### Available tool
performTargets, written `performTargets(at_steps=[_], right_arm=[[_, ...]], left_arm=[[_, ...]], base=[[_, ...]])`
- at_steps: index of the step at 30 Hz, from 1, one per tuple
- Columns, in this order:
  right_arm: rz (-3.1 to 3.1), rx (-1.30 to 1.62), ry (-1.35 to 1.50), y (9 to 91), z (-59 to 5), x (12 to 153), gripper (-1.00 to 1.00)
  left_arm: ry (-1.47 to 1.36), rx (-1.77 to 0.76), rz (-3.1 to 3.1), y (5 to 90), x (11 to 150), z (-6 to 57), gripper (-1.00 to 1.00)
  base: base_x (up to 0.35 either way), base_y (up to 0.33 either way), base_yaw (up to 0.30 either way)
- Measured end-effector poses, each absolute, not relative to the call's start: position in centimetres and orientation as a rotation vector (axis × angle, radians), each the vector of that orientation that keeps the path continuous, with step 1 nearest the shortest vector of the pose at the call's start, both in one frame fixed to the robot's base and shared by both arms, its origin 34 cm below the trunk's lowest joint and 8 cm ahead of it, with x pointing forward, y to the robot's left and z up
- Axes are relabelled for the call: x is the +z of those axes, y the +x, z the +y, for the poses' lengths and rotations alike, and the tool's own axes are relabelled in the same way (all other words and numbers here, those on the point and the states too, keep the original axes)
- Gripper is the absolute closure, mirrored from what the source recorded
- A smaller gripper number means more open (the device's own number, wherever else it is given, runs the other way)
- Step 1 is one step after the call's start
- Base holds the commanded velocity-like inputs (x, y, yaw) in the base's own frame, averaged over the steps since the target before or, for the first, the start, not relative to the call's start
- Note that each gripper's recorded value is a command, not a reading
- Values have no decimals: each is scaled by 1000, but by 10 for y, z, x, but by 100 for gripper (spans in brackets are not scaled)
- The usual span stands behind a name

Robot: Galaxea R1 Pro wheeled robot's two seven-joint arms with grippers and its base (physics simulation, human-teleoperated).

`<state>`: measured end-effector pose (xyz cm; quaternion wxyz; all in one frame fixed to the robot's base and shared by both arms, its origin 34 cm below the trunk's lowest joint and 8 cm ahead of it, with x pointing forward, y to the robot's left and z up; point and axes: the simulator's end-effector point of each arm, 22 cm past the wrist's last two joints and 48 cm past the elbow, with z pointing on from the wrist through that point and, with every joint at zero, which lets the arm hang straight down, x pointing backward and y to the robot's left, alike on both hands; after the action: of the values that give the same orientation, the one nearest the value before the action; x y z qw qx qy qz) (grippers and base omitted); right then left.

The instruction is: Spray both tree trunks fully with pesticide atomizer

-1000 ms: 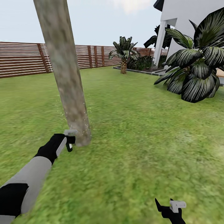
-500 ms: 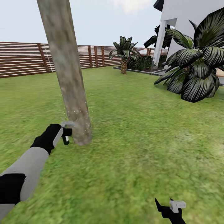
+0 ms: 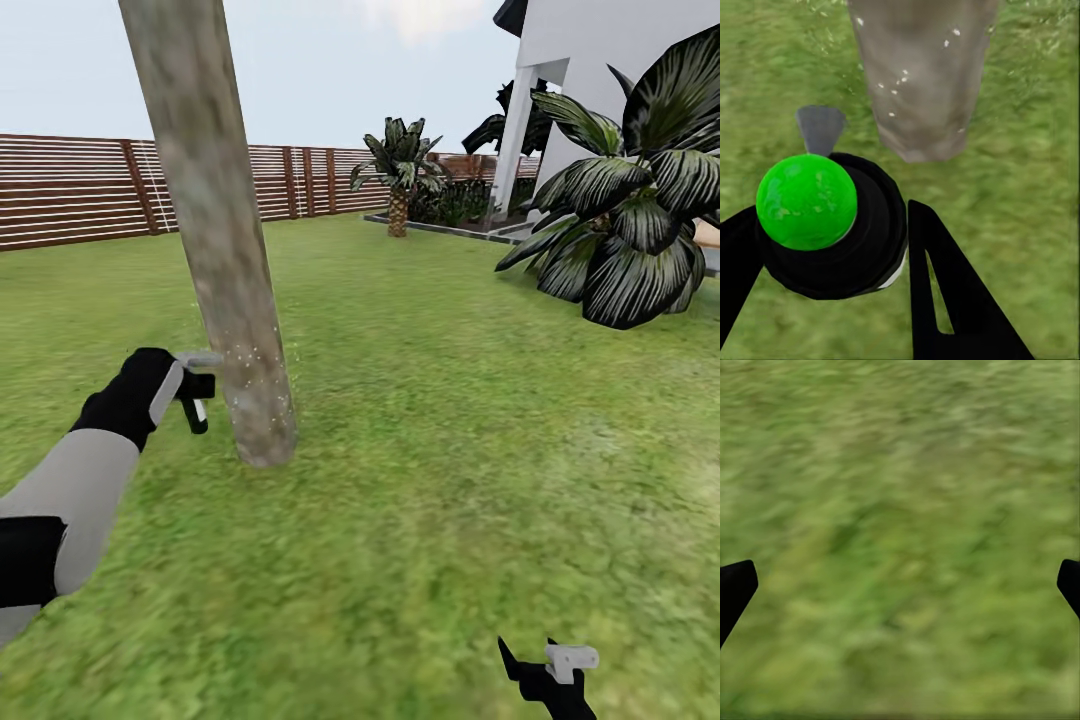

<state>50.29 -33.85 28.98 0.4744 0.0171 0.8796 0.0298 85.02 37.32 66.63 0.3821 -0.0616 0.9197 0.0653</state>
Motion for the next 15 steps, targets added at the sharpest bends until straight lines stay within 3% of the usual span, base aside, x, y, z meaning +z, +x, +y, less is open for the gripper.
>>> performTargets(at_steps=[3,12,15], right_arm=[[2151,73,41,503,-338,290,-100],[2152,73,41,503,-338,290,-100],[2152,73,40,503,-338,290,-100]], left_arm=[[-126,139,2342,856,694,350,100],[-157,196,2347,848,692,385,100],[-154,193,2347,848,692,383,100]], base=[[0,0,0],[0,0,0],[0,-185,0]])
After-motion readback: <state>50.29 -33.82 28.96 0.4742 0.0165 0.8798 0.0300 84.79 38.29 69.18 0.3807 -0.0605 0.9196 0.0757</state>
